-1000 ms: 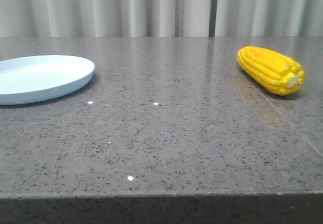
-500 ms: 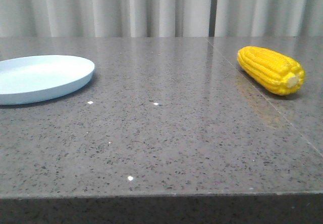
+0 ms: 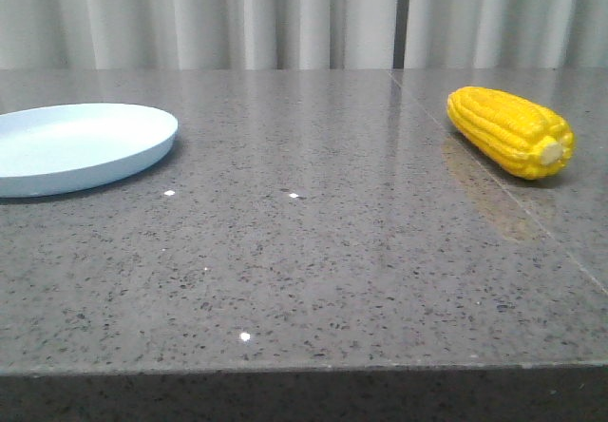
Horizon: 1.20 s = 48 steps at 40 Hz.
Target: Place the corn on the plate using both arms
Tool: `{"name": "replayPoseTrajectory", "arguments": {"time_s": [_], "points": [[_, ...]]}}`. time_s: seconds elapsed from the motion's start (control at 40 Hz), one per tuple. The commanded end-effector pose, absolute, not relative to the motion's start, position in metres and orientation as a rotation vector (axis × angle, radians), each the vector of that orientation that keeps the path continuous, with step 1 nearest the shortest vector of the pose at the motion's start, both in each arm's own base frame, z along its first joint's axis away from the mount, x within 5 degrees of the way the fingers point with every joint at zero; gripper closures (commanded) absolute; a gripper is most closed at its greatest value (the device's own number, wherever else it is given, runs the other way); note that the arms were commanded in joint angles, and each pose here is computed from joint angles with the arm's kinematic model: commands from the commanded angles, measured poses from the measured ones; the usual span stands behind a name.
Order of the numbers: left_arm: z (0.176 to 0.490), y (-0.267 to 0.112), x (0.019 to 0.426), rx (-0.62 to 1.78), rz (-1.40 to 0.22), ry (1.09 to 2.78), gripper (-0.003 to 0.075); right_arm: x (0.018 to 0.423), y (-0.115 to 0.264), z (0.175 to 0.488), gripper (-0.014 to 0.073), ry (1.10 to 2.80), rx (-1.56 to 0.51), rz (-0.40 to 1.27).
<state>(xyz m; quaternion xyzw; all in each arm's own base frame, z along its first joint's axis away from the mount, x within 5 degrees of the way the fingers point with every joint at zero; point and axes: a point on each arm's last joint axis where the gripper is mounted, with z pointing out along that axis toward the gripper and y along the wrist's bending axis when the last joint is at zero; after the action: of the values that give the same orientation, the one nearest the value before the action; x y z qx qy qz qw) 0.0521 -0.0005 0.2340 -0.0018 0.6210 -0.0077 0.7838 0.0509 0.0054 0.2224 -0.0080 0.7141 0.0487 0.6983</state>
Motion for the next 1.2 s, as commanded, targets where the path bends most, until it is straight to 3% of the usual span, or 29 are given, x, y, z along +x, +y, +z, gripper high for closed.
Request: {"name": "replayPoseTrajectory", "arguments": {"time_s": [0.0,0.23,0.45,0.53,0.6,0.78,0.82,0.85,0.9,1.18], "points": [[0.273,-0.002,0.041,0.076,0.066,1.224,0.0741,0.036,0.005,0.273,0.0706,1.436,-0.012,0.108],[0.324,0.001,0.056,0.102,0.135,1.403,0.0741,0.044,0.007,0.338,0.0706,1.509,-0.033,0.119],[0.334,0.001,0.086,0.11,0.135,1.531,0.0741,0.077,0.008,0.352,0.0705,1.603,-0.026,0.12],[0.333,0.001,0.087,0.105,0.128,1.536,0.0735,0.079,0.008,0.352,0.0664,1.608,-0.026,0.12],[0.333,0.001,0.087,0.098,0.118,1.537,0.0657,0.079,0.008,0.352,0.0547,1.608,-0.026,0.12],[0.333,0.001,0.087,0.08,0.095,1.544,0.0183,0.079,0.008,0.351,0.0093,1.609,-0.026,0.12],[0.332,0.001,0.087,0.08,0.095,1.547,0.0103,0.079,0.008,0.351,0.0007,1.609,-0.026,0.12],[0.332,0.001,0.087,0.08,0.095,1.548,0.0082,0.079,0.008,0.351,-0.0023,1.609,-0.026,0.12],[0.332,0.001,0.087,0.08,0.095,1.548,0.0058,0.079,0.008,0.351,-0.0005,1.609,-0.026,0.12],[0.335,0.0,0.09,0.084,0.091,1.52,0.0062,0.079,0.008,0.351,0.0003,1.609,-0.026,0.12]]}}
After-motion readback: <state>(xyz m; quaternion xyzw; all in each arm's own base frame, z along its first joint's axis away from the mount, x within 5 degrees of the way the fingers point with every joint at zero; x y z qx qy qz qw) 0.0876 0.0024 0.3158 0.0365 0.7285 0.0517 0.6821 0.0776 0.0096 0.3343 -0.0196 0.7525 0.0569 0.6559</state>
